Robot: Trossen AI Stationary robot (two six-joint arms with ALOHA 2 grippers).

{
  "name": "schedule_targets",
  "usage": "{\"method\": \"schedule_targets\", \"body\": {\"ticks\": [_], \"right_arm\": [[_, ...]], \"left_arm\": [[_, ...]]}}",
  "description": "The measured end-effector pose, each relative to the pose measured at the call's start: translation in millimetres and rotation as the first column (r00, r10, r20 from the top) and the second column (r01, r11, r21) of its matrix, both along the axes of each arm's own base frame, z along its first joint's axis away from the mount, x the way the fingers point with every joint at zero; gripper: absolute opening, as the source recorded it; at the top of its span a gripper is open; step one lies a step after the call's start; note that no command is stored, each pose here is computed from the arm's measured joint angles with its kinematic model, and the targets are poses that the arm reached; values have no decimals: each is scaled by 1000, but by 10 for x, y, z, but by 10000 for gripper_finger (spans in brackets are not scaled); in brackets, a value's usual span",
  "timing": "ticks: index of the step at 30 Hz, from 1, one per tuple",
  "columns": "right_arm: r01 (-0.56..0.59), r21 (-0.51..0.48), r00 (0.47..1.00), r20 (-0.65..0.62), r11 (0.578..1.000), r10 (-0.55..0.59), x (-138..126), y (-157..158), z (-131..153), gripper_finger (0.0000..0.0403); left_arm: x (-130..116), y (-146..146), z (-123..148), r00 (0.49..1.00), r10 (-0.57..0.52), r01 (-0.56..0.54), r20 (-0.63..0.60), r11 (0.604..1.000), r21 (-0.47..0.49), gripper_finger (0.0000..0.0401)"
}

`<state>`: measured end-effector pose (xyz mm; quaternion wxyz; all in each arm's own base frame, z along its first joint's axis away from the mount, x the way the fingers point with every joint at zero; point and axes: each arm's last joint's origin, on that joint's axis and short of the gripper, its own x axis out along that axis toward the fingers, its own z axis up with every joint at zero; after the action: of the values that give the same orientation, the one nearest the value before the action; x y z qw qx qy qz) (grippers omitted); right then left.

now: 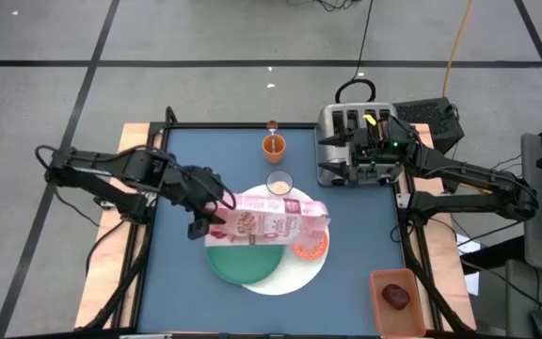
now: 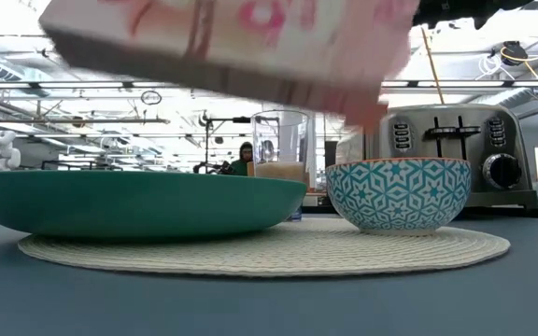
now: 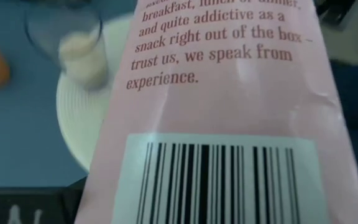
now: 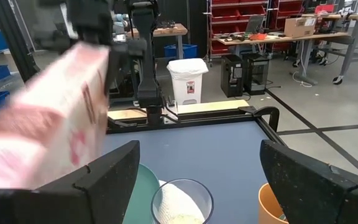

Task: Arrange a breakfast setting
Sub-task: Pour the cereals from the cereal box into the orange bowl

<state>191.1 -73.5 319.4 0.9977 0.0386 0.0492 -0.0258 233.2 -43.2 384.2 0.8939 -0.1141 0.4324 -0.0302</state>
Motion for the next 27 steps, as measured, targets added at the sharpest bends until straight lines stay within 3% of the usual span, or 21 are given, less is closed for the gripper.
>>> {"method": "schedule_targets", "body": {"ticks": [5, 11, 19, 27], "right_arm": [[0, 0, 1000, 1, 1000, 0, -1, 0, 2, 325], [0, 0, 1000, 0, 1000, 0, -1, 0, 1, 325], [-3, -15, 1000, -16, 1000, 2, -2, 1, -15, 325], [-3, -18, 1000, -15, 1000, 3, -2, 1, -13, 325]], "left_arm": [[-14, 4, 120, 999, -14, 14, 44, 1000, 12, 234], [-36, 11, 48, 999, 12, -11, -44, 1000, 21, 234], [115, -17, -147, 985, 12, -4, -173, 999, 49, 234], [111, -16, -128, 988, -6, 14, -153, 999, 53, 234]]}}
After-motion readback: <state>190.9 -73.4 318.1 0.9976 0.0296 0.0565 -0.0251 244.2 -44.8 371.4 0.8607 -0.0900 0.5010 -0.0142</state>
